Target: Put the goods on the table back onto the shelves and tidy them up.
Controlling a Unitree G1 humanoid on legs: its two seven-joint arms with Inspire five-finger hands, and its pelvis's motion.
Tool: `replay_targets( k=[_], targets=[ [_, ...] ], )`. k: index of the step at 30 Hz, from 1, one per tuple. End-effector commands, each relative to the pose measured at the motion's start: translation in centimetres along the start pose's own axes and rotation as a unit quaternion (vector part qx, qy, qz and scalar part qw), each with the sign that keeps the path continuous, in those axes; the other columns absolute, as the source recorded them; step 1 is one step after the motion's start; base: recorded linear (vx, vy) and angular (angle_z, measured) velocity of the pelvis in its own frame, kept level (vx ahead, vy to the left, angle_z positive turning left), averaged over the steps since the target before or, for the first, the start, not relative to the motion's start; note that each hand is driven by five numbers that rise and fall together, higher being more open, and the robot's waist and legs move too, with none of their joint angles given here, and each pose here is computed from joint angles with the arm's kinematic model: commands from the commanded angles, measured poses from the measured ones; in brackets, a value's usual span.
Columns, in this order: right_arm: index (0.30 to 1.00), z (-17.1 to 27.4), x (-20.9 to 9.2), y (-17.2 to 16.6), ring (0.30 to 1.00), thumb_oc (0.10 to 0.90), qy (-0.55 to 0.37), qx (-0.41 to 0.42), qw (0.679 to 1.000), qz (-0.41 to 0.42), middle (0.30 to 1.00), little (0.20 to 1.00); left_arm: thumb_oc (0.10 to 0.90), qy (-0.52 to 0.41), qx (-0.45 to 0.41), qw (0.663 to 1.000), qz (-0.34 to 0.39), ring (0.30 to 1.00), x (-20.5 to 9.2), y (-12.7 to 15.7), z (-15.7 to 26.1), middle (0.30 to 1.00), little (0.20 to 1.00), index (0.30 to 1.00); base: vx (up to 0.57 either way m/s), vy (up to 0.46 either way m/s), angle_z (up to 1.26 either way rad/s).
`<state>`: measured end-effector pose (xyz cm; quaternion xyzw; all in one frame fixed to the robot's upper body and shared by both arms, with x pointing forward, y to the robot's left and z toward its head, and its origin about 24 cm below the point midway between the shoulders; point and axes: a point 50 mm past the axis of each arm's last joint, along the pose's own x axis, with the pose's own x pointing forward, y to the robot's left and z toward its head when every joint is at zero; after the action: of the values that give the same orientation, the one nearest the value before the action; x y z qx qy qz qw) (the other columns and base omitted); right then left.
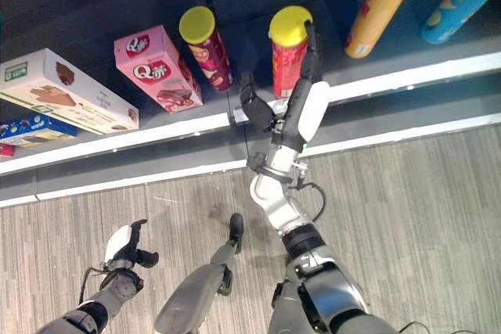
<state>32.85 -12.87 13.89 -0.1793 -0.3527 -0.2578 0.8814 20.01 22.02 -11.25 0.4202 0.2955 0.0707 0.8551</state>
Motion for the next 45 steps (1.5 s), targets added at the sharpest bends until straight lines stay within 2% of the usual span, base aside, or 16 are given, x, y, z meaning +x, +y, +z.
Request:
replay_targets(
  k=[1, 5, 6, 13, 17, 21, 22, 25, 26, 27, 28, 29, 36, 38, 43, 45],
  targets=[
    [0.900, 1.2, -1.6, -1.4, 0.900, 0.800, -0.037, 0.066, 0.997, 0.002, 0.900, 0.900, 0.800, 0.087, 0.034, 0.996, -0.003, 0.900, -1.8, -0.5, -4.6, 0.900, 0.900, 0.900, 0.05, -0.021, 0.05],
    [0.900, -0.3, -4.0, -2.6, 0.900, 0.800, -0.001, 0.048, 0.999, 0.025, 0.900, 0.900, 0.800, 0.108, 0.022, 0.994, -0.001, 0.900, -2.2, -0.7, -5.2, 0.900, 0.900, 0.900, 0.07, -0.016, -0.02],
    [0.900, -1.2, -5.8, -3.2, 0.900, 0.800, 0.020, 0.031, 0.998, 0.055, 0.900, 0.900, 0.800, 0.116, 0.023, 0.993, -0.002, 0.900, -2.4, -0.8, -5.5, 0.900, 0.900, 0.900, 0.08, -0.015, -0.04],
    [0.900, -3.3, -8.1, -5.1, 0.900, 0.800, 0.070, -0.017, 0.995, 0.071, 0.900, 0.900, 0.800, 0.122, 0.033, 0.992, -0.026, 0.900, -3.8, -2.3, -6.3, 0.900, 0.900, 0.900, 0.07, -0.020, -0.13],
    [0.900, -4.9, -11.0, -4.7, 0.900, 0.800, 0.101, -0.062, 0.976, 0.184, 0.900, 0.900, 0.800, 0.137, 0.028, 0.989, -0.037, 0.900, -4.4, -2.7, -7.0, 0.900, 0.900, 0.900, 0.02, -0.016, -0.11],
    [0.900, -5.8, -14.8, -4.1, 0.900, 0.800, 0.114, -0.086, 0.918, 0.371, 0.900, 0.900, 0.800, 0.146, 0.040, 0.987, -0.059, 0.900, -5.1, -3.1, -7.7, 0.900, 0.900, 0.900, 0.03, -0.015, 0.05],
    [0.900, -5.7, -14.9, -3.8, 0.900, 0.800, 0.110, -0.077, 0.911, 0.389, 0.900, 0.900, 0.800, 0.148, 0.041, 0.986, -0.064, 0.900, -5.2, -3.3, -7.7, 0.900, 0.900, 0.900, 0.01, -0.012, 0.11],
    [0.900, -5.3, -15.8, -2.7, 0.900, 0.800, 0.101, -0.062, 0.861, 0.494, 0.900, 0.900, 0.800, 0.152, 0.037, 0.983, -0.091, 0.900, -5.9, -4.0, -8.1, 0.900, 0.900, 0.900, 0.00, -0.010, 0.06],
    [0.900, -5.3, -15.8, -2.7, 0.900, 0.800, 0.101, -0.062, 0.861, 0.495, 0.900, 0.900, 0.800, 0.153, 0.036, 0.983, -0.091, 0.900, -5.9, -4.0, -8.1, 0.900, 0.900, 0.900, 0.00, 0.000, 0.00],
    [0.900, -5.1, -15.9, -2.4, 0.900, 0.800, 0.085, -0.068, 0.844, 0.524, 0.900, 0.900, 0.800, 0.153, 0.035, 0.983, -0.096, 0.900, -5.9, -4.1, -8.1, 0.900, 0.900, 0.900, 0.00, 0.000, 0.00],
    [0.900, -4.3, -15.3, -1.9, 0.900, 0.800, 0.044, -0.062, 0.802, 0.593, 0.900, 0.900, 0.800, 0.154, 0.039, 0.981, -0.109, 0.900, -6.0, -4.0, -8.5, 0.900, 0.900, 0.900, 0.00, 0.000, 0.00],
    [0.900, -3.8, -14.8, -1.8, 0.900, 0.800, 0.037, -0.048, 0.792, 0.607, 0.900, 0.900, 0.800, 0.152, 0.037, 0.981, -0.117, 0.900, -6.0, -4.0, -8.5, 0.900, 0.900, 0.900, 0.00, 0.000, 0.00],
    [0.900, -4.4, -15.6, -0.9, 0.900, 0.800, 0.088, -0.033, 0.760, 0.643, 0.900, 0.900, 0.800, 0.147, 0.035, 0.978, -0.147, 0.900, -6.1, -4.3, -8.4, 0.900, 0.900, 0.900, 0.00, 0.000, 0.00],
    [0.900, -5.0, -15.6, 0.1, 0.900, 0.800, 0.088, -0.060, 0.747, 0.657, 0.900, 0.900, 0.800, 0.140, 0.037, 0.977, -0.157, 0.900, -6.1, -4.3, -8.3, 0.900, 0.900, 0.900, 0.00, 0.000, 0.00],
    [0.900, -5.4, -15.0, 1.3, 0.900, 0.800, 0.084, -0.086, 0.748, 0.653, 0.900, 0.900, 0.800, 0.137, 0.039, 0.977, -0.157, 0.900, -5.9, -4.2, -8.3, 0.900, 0.900, 0.900, 0.00, 0.000, 0.01],
    [0.900, -5.6, -14.7, 2.1, 0.900, 0.800, 0.063, -0.117, 0.737, 0.663, 0.900, 0.900, 0.800, 0.132, 0.044, 0.978, -0.158, 0.900, -5.6, -3.9, -8.1, 0.900, 0.900, 0.900, 0.00, 0.000, 0.00]
  ],
)
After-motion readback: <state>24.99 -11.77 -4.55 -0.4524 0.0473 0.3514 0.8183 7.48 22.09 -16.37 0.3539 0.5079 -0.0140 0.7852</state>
